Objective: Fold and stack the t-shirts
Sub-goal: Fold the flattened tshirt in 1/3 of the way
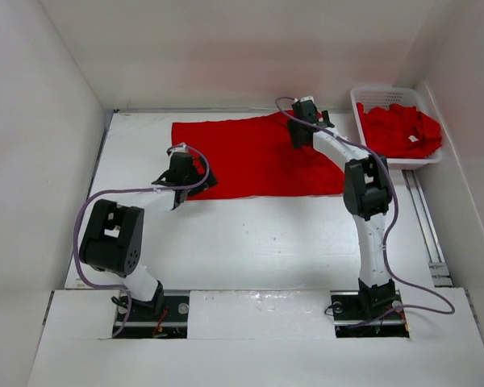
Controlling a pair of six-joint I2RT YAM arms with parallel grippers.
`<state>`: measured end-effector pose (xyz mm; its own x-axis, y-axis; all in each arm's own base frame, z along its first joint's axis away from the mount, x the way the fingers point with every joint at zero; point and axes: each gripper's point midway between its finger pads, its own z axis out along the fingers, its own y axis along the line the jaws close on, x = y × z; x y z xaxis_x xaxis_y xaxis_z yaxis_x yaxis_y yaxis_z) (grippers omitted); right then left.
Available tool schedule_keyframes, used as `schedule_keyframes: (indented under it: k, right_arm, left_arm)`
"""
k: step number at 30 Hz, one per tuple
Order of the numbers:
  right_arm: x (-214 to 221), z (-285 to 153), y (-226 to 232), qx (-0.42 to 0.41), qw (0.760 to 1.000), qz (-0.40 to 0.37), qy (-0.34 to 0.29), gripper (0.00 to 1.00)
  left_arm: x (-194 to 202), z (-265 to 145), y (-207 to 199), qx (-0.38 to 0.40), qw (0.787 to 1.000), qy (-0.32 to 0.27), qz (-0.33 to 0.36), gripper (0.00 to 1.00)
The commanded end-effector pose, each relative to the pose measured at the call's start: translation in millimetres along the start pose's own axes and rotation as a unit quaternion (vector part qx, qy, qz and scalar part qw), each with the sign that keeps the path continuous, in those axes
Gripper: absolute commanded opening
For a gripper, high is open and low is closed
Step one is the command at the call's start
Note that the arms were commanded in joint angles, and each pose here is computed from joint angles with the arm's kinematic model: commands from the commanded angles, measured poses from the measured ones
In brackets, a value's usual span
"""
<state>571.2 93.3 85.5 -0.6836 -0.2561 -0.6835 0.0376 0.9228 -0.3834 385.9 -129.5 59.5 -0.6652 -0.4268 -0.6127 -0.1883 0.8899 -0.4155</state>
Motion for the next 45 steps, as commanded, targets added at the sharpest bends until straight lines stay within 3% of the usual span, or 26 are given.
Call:
schedule_keyframes:
  k: [1, 11, 26, 38, 45]
  right_arm:
    - [-8.0, -3.6, -1.9, 0.002, 1.000, -0.014, -0.008, 1.00]
    - [5.2, 2.5, 19.1, -0.052, 0.998, -0.043, 0.008, 1.00]
    - [16.4, 30.0, -18.7, 0.031, 0.999, -0.028, 0.034, 1.00]
    - [-32.3, 31.0, -84.0, 0.138, 0.990, 0.034, -0.013, 1.00]
    - [-43.5, 26.8, -80.0, 0.114, 0.993, 0.034, -0.017, 1.00]
  left_arm:
    - [-1.9, 3.9, 2.2, -0.001, 1.000, -0.008, -0.002, 1.00]
    - [11.5, 11.9, 15.7, -0.025, 1.000, 0.008, -0.005, 1.00]
    - [8.9, 7.2, 24.7, -0.052, 0.999, 0.001, -0.008, 1.00]
    - [14.3, 8.0, 30.8, -0.064, 0.998, 0.010, -0.006, 1.00]
    - [5.4, 3.1, 22.1, -0.049, 0.999, 0.000, -0.003, 1.00]
